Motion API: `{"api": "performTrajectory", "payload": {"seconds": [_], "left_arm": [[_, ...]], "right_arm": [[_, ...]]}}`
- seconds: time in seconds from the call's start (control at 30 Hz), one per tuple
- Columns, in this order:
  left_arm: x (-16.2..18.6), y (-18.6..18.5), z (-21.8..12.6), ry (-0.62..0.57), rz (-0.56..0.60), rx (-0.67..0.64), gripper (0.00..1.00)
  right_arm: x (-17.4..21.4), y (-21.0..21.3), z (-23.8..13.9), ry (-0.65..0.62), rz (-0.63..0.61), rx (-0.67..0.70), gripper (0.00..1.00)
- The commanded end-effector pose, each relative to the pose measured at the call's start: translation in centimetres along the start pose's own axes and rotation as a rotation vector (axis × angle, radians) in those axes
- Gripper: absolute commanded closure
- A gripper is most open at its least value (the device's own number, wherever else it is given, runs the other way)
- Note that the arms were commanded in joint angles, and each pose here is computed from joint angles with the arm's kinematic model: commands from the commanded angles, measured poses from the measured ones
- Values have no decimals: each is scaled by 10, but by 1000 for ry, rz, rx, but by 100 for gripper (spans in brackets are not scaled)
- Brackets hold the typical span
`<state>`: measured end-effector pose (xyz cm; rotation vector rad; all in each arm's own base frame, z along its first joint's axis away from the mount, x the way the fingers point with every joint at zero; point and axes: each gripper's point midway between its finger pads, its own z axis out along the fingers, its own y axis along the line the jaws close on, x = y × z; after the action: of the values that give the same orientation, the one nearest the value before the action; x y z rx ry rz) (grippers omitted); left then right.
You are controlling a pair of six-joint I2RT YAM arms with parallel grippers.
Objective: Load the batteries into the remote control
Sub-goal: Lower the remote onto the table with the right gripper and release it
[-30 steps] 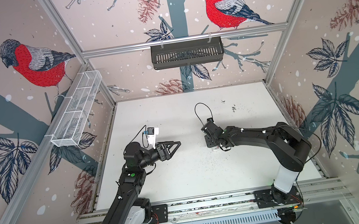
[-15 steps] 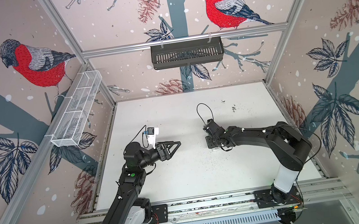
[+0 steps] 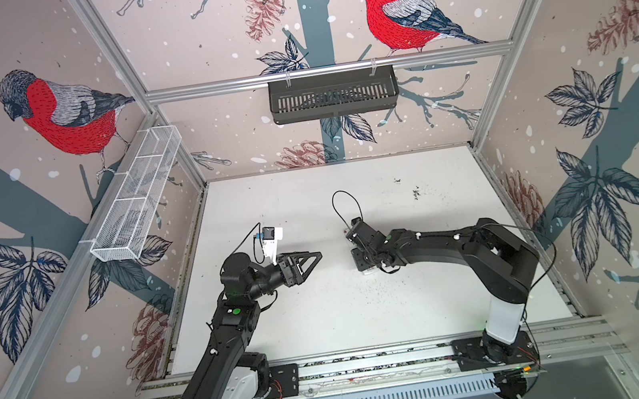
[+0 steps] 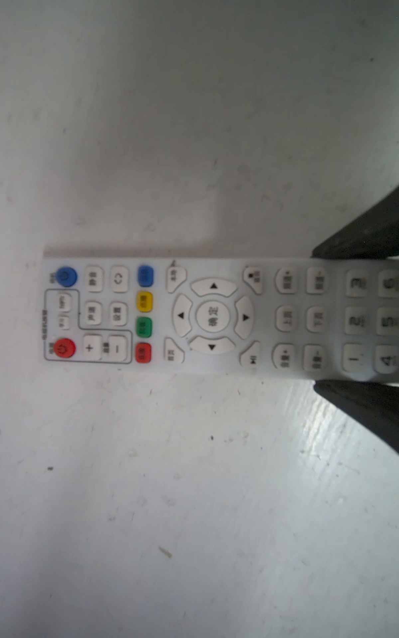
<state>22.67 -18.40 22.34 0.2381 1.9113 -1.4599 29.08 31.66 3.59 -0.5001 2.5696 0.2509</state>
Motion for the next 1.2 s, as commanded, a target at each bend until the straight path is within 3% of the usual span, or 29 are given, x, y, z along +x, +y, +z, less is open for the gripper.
{"api": "performTrajectory", "payload": {"seconds": [0.0, 0.13, 0.53, 0.83, 0.97, 1.17], "left_arm": [[-4, -5, 0, -7, 30, 12, 3], [-4, -6, 0, -6, 32, 14, 3], [-4, -3, 0, -6, 27, 6, 3], [-2, 4, 2, 0, 11, -15, 3], [-1, 12, 4, 5, 1, -41, 3], [3, 43, 5, 22, -38, -196, 3]], "right_arm": [[-6, 19, -4, -37, -129, -46, 56], [4, 23, -11, -50, -302, -102, 59], [17, 14, -13, -15, -617, -172, 55], [0, 14, -35, -79, -582, -189, 35], [-14, 8, -59, -147, -533, -220, 20], [-50, -43, -81, -287, -334, -153, 4]]}}
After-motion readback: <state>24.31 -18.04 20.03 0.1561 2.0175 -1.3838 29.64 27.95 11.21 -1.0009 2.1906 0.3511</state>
